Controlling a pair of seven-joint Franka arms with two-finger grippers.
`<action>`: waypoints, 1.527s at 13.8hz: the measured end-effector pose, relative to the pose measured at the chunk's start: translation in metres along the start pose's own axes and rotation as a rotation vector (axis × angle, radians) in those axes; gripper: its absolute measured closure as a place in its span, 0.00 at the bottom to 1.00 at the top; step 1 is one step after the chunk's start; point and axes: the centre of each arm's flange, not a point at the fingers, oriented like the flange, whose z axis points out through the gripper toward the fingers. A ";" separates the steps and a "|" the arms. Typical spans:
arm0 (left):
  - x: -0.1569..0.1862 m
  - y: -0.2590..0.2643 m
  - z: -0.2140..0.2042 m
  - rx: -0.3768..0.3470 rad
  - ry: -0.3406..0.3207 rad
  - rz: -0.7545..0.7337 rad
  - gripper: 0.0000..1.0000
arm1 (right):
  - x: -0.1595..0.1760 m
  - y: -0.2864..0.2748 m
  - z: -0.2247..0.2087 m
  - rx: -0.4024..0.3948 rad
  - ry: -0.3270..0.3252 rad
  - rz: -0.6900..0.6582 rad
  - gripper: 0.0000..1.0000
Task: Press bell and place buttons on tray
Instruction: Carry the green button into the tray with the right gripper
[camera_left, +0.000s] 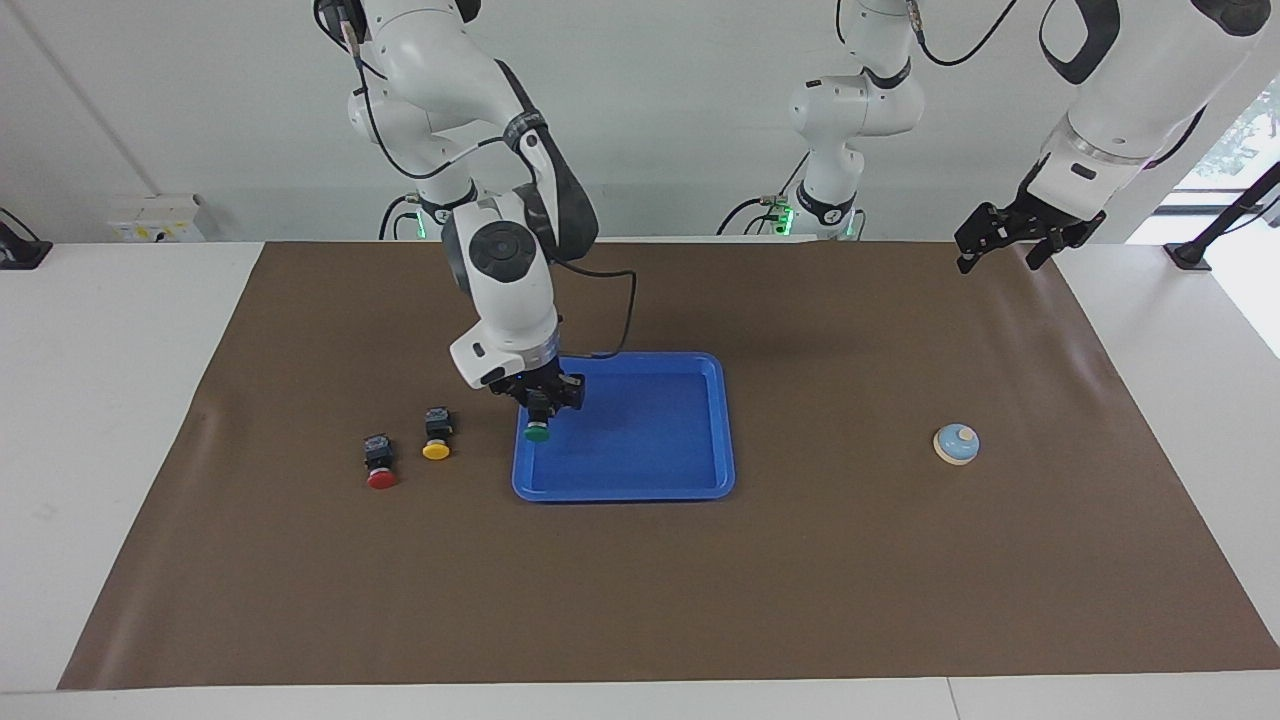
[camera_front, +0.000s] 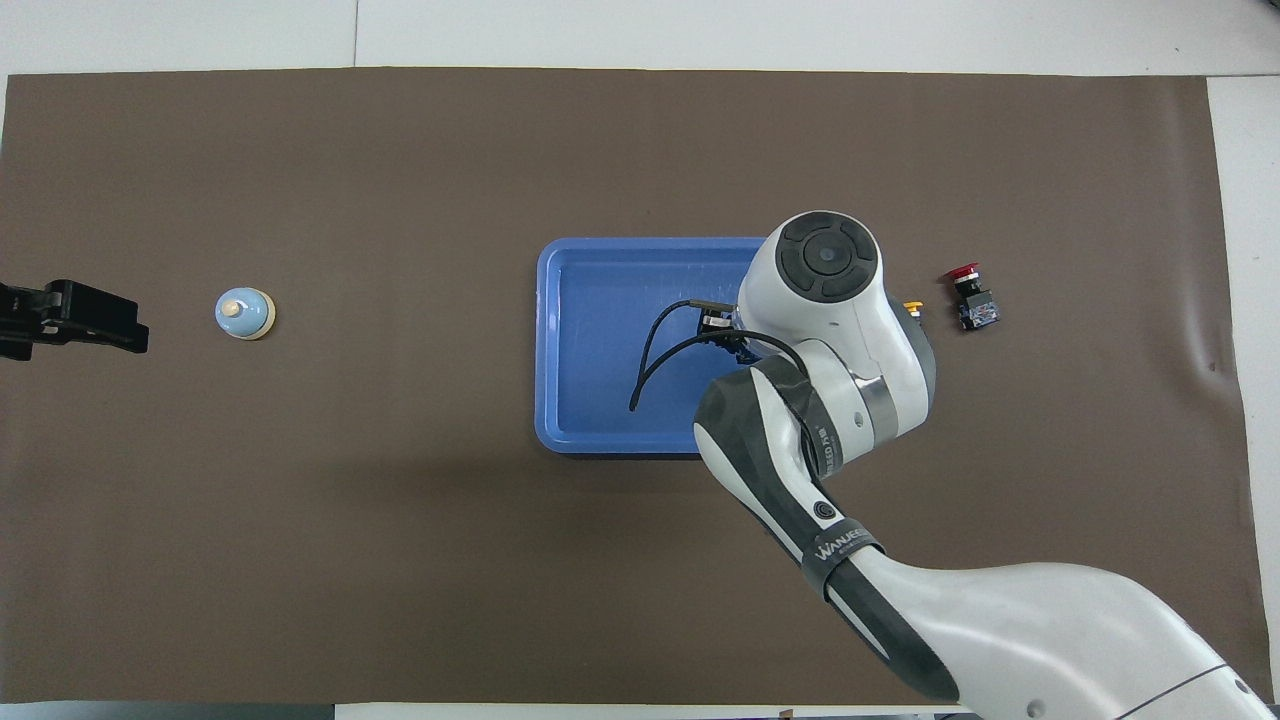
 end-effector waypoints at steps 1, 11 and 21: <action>0.000 0.000 0.000 0.000 0.000 0.000 0.00 | -0.002 -0.001 0.006 0.004 0.006 -0.003 0.54; 0.000 0.000 0.000 0.000 0.000 0.000 0.00 | -0.013 0.004 0.030 -0.004 0.001 -0.008 0.54; 0.000 0.000 0.000 0.000 0.000 0.000 0.00 | 0.010 0.029 0.011 -0.006 -0.006 -0.051 0.15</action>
